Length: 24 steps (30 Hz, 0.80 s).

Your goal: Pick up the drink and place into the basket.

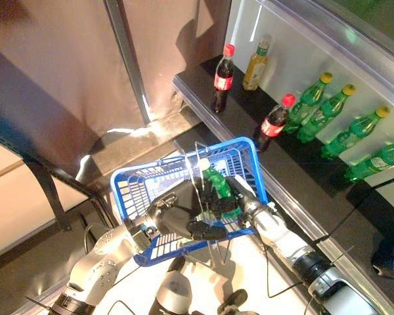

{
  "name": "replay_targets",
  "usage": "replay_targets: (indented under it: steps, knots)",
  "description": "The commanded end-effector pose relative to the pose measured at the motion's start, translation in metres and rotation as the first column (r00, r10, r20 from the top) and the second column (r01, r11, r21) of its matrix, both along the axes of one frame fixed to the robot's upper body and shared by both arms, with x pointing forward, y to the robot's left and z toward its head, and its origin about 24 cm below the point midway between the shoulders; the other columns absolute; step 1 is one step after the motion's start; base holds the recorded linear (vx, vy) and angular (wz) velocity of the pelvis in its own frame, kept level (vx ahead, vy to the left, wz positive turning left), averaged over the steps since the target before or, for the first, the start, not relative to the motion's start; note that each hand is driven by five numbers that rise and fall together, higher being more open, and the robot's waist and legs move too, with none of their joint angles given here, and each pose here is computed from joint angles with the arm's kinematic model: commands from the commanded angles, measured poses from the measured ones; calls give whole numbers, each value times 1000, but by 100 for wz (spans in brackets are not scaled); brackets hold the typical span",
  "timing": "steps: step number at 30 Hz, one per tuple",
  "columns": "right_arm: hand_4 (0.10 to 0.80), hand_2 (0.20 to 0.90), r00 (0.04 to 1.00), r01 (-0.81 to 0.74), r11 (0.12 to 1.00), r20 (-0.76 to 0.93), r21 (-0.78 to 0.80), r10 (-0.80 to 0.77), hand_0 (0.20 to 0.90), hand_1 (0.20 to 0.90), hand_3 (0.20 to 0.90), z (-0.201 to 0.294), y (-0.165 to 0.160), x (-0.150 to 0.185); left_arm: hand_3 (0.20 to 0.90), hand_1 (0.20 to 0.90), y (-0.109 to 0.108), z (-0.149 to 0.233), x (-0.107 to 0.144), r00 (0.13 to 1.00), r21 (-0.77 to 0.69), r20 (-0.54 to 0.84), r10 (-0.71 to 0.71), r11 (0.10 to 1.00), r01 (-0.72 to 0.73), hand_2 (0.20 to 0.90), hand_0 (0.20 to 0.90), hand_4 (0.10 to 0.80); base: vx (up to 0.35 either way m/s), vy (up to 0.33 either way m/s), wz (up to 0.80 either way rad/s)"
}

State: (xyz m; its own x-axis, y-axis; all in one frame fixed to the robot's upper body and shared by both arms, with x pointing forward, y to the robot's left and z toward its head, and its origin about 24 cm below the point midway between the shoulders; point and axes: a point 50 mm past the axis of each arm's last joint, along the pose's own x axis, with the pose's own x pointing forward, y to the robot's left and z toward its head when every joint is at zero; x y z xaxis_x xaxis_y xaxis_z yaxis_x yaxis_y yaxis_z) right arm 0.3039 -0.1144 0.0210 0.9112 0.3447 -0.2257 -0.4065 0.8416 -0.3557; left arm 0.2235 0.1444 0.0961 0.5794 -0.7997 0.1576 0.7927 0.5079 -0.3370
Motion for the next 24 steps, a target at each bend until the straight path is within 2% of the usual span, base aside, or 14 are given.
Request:
replay_targets:
  steps: [1, 8, 16, 21, 24]
  knots:
    - [100, 300, 969, -189, 981, 171, 42, 179, 300, 300, 200, 25, 46, -1, 200, 300, -35, 93, -26, 830, -315, 524, -190, 862, 396, 300, 300, 100, 0, 0, 0]
    - [100, 300, 953, -219, 974, 204, -54, 226, 300, 300, 200, 28, 51, 2, 200, 300, -44, 101, -32, 789, -305, 552, -267, 817, 490, 300, 300, 100, 0, 0, 0]
    - [100, 300, 855, -205, 889, 367, -410, 366, 300, 300, 200, 45, 57, 10, 200, 300, -58, 96, -38, 795, -442, 453, -404, 673, 593, 300, 300, 100, 0, 0, 0]
    - [100, 300, 832, -180, 869, 400, -462, 385, 300, 300, 200, 53, 59, 15, 200, 300, -66, 93, -40, 782, -447, 442, -440, 648, 617, 300, 300, 100, 0, 0, 0]
    - [100, 300, 805, -167, 841, 421, -515, 418, 300, 300, 200, 55, 58, 16, 200, 300, -70, 90, -44, 760, -484, 418, -498, 586, 650, 300, 300, 100, 0, 0, 0]
